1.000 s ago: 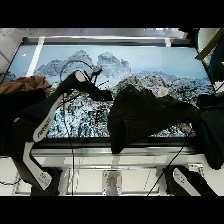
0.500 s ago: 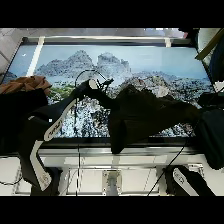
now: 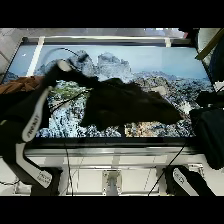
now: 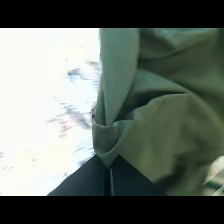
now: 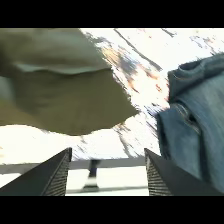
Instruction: Fold the clothes and pants, and hang the long-sleeved shirts on hangers.
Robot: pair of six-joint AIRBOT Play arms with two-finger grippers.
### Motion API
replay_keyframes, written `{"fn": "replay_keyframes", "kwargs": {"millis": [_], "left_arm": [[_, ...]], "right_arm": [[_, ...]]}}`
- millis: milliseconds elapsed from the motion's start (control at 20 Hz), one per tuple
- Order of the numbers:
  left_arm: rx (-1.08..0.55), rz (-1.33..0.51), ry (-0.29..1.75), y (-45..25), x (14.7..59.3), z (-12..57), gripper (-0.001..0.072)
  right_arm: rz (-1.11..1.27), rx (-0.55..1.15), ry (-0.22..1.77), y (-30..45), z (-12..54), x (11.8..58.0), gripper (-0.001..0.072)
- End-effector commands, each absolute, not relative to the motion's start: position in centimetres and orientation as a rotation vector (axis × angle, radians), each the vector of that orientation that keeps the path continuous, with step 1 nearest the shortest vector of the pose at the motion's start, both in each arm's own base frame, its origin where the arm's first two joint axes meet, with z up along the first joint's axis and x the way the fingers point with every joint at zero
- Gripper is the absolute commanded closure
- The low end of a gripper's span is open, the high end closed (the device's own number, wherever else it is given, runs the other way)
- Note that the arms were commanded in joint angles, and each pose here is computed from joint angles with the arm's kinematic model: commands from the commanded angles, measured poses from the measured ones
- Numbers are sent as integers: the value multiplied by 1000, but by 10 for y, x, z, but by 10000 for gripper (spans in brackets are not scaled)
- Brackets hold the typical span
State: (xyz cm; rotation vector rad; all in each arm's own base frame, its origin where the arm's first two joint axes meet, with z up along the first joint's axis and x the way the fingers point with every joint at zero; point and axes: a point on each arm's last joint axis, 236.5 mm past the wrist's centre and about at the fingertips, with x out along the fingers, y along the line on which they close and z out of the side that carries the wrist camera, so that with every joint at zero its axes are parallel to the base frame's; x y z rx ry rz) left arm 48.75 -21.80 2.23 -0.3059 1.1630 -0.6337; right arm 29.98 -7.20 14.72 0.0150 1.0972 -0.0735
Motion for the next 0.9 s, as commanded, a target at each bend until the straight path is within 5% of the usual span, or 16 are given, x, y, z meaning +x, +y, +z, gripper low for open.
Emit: {"fn": "replay_keyframes", "kwargs": {"millis": [0,200,850], "left_arm": [[-350,-545,1211,-139,480,44,682],[-324,-519,1350,-123,451,6,681],[-310,-522,1336,-129,453,-5,681]], "right_arm": [[48,126,1004,-39,153,327,206],[152,230,1088,-7,99,346,204],[228,316,1347,35,-81,400,180]]}}
